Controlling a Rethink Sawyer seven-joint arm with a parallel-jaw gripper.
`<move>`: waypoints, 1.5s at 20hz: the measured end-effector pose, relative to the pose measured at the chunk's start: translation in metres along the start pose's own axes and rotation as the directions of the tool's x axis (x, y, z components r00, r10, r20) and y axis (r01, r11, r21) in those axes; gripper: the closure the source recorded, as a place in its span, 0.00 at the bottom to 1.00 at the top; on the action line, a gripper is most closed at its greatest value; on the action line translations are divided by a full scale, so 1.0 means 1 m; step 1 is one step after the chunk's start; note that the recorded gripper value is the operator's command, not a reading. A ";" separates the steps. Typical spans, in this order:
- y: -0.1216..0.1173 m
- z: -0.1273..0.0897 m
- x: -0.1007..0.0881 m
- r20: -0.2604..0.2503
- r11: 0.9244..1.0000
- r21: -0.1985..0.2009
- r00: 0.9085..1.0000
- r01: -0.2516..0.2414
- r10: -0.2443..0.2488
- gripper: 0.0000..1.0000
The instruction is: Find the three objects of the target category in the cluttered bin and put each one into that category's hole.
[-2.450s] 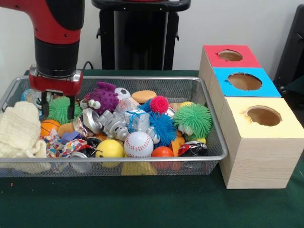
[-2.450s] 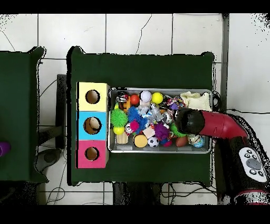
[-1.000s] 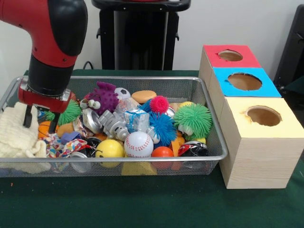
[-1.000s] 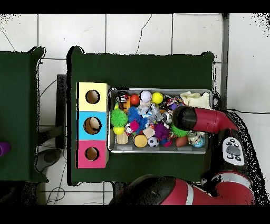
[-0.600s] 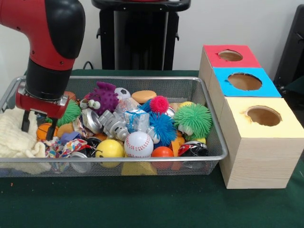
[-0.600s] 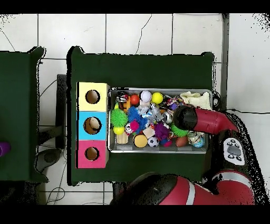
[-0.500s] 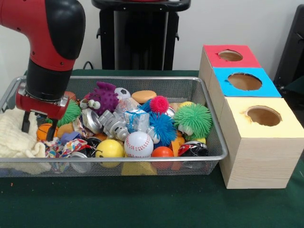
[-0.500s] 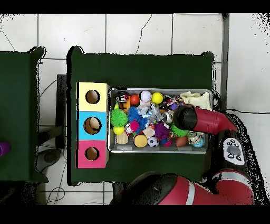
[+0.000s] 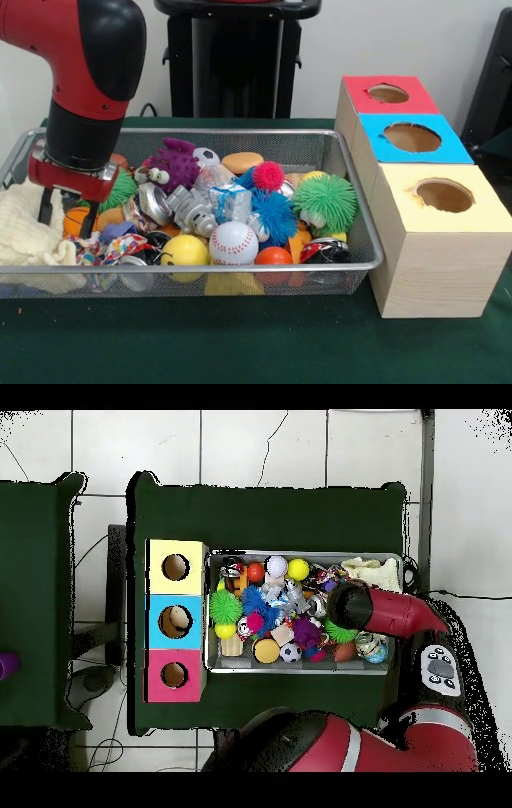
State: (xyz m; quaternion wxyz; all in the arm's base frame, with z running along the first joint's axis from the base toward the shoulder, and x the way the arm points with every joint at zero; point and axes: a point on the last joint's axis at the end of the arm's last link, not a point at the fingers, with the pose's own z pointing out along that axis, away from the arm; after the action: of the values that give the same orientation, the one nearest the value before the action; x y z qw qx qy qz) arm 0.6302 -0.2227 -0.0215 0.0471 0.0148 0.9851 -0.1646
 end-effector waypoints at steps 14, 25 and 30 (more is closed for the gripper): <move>0.007 0.001 -0.004 -0.010 0.998 -0.025 0.998 -0.057 0.056 0.00; 0.013 0.005 -0.004 -0.022 0.995 -0.039 0.996 -0.086 0.086 0.00; 0.017 0.004 -0.003 -0.025 0.996 -0.032 0.996 -0.082 0.081 0.00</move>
State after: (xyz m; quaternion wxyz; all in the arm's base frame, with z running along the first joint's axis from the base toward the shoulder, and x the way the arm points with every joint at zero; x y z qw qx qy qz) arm 0.6346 -0.2077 -0.0308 0.0422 0.0561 0.9868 -0.1462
